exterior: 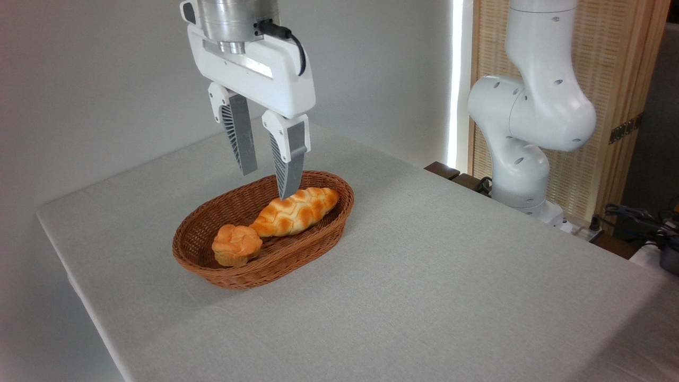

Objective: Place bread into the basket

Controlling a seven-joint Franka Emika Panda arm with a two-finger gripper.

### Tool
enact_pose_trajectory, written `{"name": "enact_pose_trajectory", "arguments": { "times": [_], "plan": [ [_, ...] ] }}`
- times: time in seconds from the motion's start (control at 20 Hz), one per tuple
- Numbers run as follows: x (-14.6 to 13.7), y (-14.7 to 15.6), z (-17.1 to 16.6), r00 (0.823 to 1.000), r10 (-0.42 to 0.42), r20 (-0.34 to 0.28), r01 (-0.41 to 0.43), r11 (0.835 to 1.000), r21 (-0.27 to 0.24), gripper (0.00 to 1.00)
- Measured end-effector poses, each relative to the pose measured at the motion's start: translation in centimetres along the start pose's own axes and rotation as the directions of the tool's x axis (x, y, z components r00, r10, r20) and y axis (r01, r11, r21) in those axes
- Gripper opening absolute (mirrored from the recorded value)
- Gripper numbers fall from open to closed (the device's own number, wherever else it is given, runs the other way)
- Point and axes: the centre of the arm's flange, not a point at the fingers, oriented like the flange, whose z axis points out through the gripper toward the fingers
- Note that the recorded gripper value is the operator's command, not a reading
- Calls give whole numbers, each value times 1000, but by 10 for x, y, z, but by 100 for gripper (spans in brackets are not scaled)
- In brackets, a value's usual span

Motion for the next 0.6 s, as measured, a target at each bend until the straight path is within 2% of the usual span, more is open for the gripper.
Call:
{"name": "enact_pose_trajectory", "arguments": {
  "times": [0.4,0.6],
  "plan": [
    [2,2,2,1000,-13,4,13,1000,-1,100],
    [4,5,0,999,5,35,-6,999,37,100]
  ]
}}
